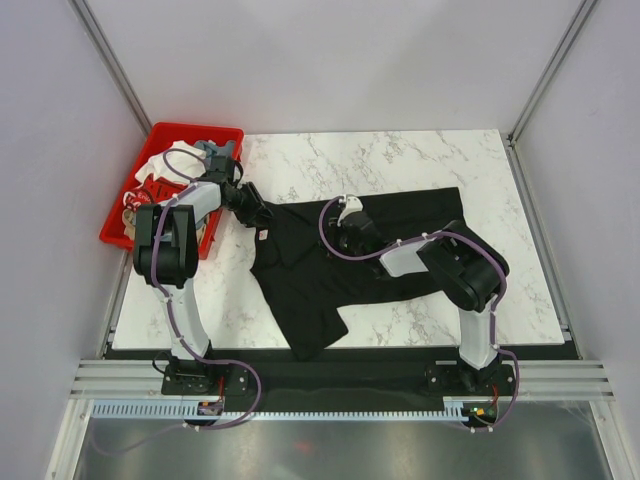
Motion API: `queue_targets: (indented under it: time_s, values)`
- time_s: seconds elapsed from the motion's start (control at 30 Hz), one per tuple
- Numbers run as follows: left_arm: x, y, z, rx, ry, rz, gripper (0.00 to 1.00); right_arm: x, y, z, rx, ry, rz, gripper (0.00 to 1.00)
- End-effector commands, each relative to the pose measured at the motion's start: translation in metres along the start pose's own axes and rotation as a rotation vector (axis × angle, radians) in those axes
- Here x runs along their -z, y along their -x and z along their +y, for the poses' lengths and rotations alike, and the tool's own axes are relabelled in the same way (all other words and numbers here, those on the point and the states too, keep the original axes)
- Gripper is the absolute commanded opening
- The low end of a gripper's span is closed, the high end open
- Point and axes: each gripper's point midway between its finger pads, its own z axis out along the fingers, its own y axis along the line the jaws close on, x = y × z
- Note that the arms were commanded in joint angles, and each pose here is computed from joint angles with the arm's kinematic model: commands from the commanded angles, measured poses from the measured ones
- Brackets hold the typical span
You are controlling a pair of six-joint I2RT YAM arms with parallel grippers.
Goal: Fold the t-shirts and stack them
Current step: Fold the tshirt
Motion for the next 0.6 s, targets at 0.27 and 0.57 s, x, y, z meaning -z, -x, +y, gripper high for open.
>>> queue_targets:
  time_s: [0.27, 0.57]
  values:
    - [-0.002, 0.014, -0.004, -0.036, -0.015, -0.03, 0.43, -0.011, 0.021, 0.013, 0.02, 0.017, -0.051, 0.25]
    - [-0.005, 0.012, -0.001, -0.031, -0.008, -0.021, 0.43, -0.019, 0.02, 0.001, 0.026, -0.056, -0.035, 0.21]
